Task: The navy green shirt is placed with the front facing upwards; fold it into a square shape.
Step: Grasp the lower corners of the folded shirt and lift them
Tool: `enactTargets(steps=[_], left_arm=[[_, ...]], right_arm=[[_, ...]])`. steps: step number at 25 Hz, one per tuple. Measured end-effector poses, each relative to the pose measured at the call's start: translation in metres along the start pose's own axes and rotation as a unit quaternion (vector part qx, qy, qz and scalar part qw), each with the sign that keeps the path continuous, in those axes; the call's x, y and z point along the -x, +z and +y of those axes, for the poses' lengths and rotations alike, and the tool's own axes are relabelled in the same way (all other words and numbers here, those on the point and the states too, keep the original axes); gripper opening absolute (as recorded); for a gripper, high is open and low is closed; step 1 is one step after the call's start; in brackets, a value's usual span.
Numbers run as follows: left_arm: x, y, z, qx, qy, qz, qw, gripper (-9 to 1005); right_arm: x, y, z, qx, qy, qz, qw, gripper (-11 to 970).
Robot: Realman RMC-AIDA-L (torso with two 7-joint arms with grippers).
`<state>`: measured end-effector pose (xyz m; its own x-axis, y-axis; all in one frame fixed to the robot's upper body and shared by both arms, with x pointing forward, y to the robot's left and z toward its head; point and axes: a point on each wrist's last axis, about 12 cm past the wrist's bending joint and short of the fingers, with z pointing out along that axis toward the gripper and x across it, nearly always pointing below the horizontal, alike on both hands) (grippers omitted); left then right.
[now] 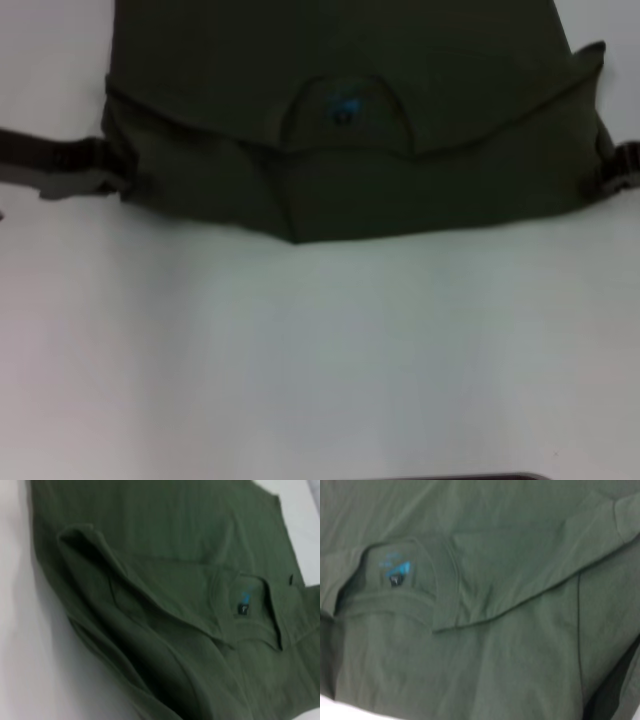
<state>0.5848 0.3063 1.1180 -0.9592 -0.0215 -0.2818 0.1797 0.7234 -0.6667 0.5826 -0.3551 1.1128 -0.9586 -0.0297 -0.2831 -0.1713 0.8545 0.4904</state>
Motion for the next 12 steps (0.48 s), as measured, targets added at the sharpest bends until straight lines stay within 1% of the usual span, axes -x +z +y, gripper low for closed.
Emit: enactTargets(steps=[6, 12], left_arm=[[-0.026, -0.015, 0.001, -0.016, -0.006, 0.065, 0.998, 58], [-0.058, -0.023, 0.004, -0.007, -0.018, 0.128, 0.992, 58]], right_arm=[[-0.024, -0.003, 0.000, 0.009, 0.007, 0.081, 0.997, 40], [-0.047, -0.014, 0.004, 0.029, 0.006, 0.128, 0.991, 41]])
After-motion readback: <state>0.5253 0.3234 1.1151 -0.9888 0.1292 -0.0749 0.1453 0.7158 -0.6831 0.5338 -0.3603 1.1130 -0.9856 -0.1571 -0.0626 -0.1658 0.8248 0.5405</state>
